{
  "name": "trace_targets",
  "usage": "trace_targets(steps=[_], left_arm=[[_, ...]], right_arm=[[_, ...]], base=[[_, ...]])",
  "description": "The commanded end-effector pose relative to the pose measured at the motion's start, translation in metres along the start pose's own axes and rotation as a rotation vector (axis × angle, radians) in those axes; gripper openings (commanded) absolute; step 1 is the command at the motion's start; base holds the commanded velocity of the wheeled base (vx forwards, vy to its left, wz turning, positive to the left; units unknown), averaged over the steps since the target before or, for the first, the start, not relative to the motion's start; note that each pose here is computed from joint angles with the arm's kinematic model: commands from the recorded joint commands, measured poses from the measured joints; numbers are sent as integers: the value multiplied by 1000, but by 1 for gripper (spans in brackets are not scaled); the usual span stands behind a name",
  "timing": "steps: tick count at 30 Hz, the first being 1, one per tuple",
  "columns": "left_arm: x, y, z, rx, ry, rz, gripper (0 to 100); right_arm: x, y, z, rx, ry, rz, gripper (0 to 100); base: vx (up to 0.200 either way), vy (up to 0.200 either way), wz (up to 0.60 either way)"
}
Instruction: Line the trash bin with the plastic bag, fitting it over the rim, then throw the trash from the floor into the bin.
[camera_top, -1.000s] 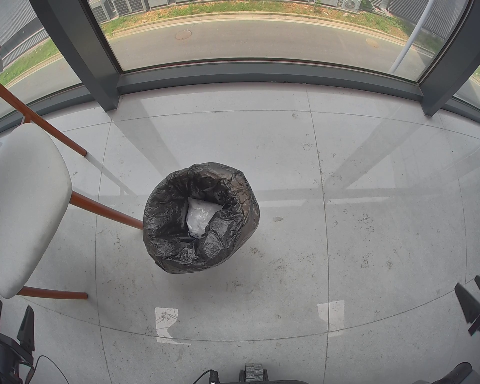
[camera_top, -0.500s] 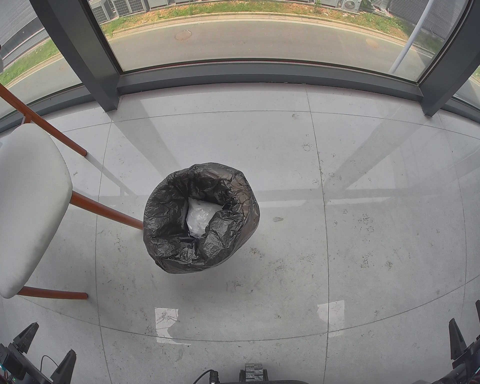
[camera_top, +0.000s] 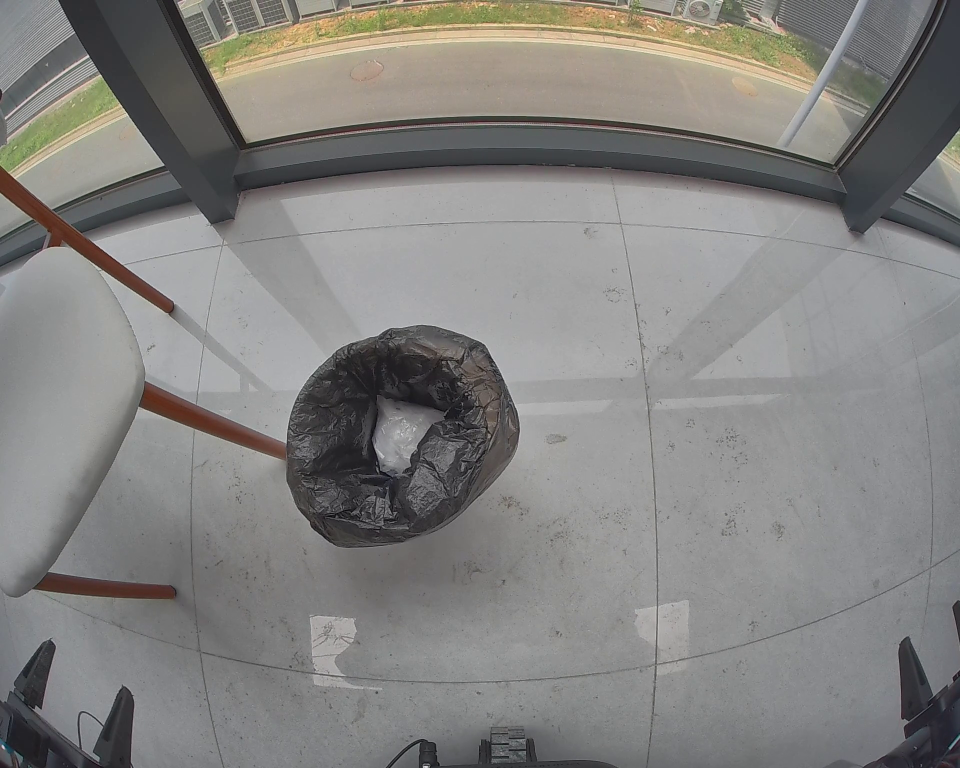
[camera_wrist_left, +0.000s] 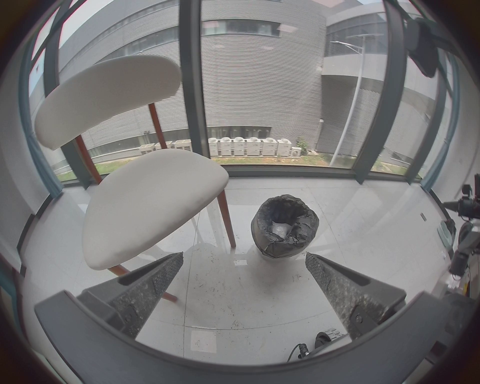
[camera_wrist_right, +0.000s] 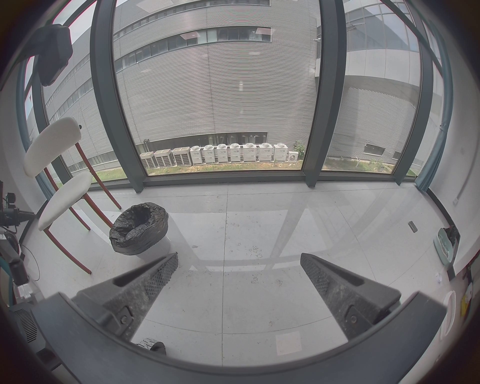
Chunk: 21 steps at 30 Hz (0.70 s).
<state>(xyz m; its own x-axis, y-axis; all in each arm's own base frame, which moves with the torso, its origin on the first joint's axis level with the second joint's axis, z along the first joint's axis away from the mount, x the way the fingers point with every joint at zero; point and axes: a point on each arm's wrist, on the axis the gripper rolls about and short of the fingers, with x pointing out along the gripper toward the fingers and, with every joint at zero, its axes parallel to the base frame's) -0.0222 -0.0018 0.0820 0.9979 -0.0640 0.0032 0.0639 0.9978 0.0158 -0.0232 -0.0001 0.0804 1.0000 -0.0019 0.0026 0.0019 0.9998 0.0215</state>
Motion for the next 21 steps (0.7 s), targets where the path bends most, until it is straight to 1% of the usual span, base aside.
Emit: trace_targets(steps=[1, 2, 3, 4, 5, 6, 8, 12, 13, 15, 16, 17, 19, 21], left_arm=[[-1, 0, -1, -10, -10, 12, 100], [-1, 1, -1, -12, -12, 35, 100], [-1, 1, -1, -12, -12, 40, 100], [-1, 3, -1, -3, -9, 130, 100], [-1, 4, -1, -1, -9, 198, 100], [-1, 5, -2, -3, -13, 235, 100], [-1, 6, 1, -11, -55, 259, 100], [-1, 6, 0, -54, -47, 280, 100], [-1, 6, -1, -55, -41, 265, 100], [0, 5, -2, -55, -33, 203, 100], [0, 2, -5, -43, -3, 81, 100], [0, 1, -6, -15, 16, 24, 100], [0, 1, -7, 19, 22, 25, 100], [0, 1, -7, 13, 21, 22, 100]], right_arm=[[1, 0, -4, 1, 19, 0, 100], [2, 0, -5, 1, 21, -2, 100], [2, 0, -5, 1, 21, -2, 100], [2, 0, -5, 1, 21, -2, 100], [2, 0, -5, 1, 22, -2, 100], [2, 0, -5, 0, 21, -2, 100], [2, 0, -5, 0, 22, -3, 100], [1, 0, -5, 0, 21, -2, 100], [1, 0, -5, 0, 21, -2, 100], [1, 0, -5, 0, 21, -3, 100], [1, 0, -5, -3, 21, -3, 100], [1, 0, -5, -3, 21, -2, 100], [1, 0, -5, -3, 21, 0, 100], [1, 0, -5, -3, 21, 0, 100]], base=[[0, 0, 0], [0, 0, 0], [0, 0, 0], [0, 0, 0], [0, 0, 0], [0, 0, 0], [0, 0, 0], [0, 0, 0], [0, 0, 0], [0, 0, 0], [0, 0, 0], [0, 0, 0], [0, 0, 0], [0, 0, 0]])
